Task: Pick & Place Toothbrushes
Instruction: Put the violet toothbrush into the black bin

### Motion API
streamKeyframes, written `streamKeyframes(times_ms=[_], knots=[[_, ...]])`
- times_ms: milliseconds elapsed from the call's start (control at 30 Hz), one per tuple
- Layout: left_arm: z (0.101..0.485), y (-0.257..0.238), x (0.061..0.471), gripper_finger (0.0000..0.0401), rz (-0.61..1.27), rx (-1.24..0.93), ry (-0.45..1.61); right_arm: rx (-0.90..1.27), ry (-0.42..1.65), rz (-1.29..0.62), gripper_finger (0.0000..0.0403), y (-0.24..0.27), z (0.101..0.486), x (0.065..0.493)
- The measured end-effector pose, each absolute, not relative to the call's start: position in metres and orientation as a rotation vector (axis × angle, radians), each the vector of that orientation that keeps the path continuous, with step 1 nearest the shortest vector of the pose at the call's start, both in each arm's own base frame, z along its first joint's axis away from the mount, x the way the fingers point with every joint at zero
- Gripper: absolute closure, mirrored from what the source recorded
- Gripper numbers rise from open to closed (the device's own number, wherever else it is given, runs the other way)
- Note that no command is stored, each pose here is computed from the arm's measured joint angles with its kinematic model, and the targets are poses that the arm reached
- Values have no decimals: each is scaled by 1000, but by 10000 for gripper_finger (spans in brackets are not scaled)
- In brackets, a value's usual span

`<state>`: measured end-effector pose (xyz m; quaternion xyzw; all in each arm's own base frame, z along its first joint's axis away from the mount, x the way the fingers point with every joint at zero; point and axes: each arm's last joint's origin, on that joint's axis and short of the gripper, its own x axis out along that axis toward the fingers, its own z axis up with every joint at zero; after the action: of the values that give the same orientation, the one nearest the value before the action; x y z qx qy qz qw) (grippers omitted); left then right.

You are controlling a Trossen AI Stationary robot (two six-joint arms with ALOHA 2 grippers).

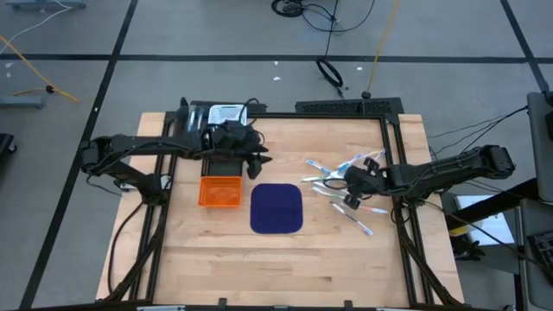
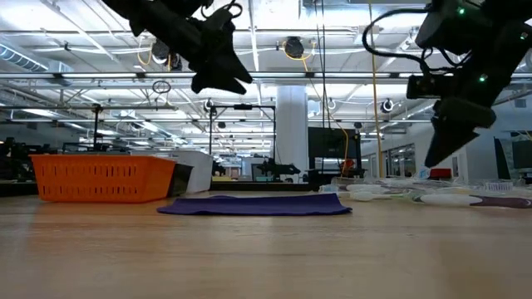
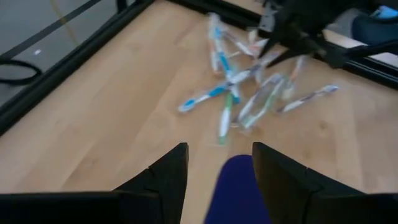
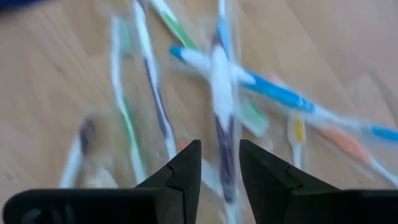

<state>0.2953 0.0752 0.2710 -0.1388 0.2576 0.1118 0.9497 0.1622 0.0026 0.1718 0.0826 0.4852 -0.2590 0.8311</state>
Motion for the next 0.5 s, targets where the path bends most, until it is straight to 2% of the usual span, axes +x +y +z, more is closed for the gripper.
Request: streamKeyframes(times_ms=[500], knots=[[274, 53, 302, 221, 229, -229, 498, 166, 1174, -572, 303, 3, 153, 157]])
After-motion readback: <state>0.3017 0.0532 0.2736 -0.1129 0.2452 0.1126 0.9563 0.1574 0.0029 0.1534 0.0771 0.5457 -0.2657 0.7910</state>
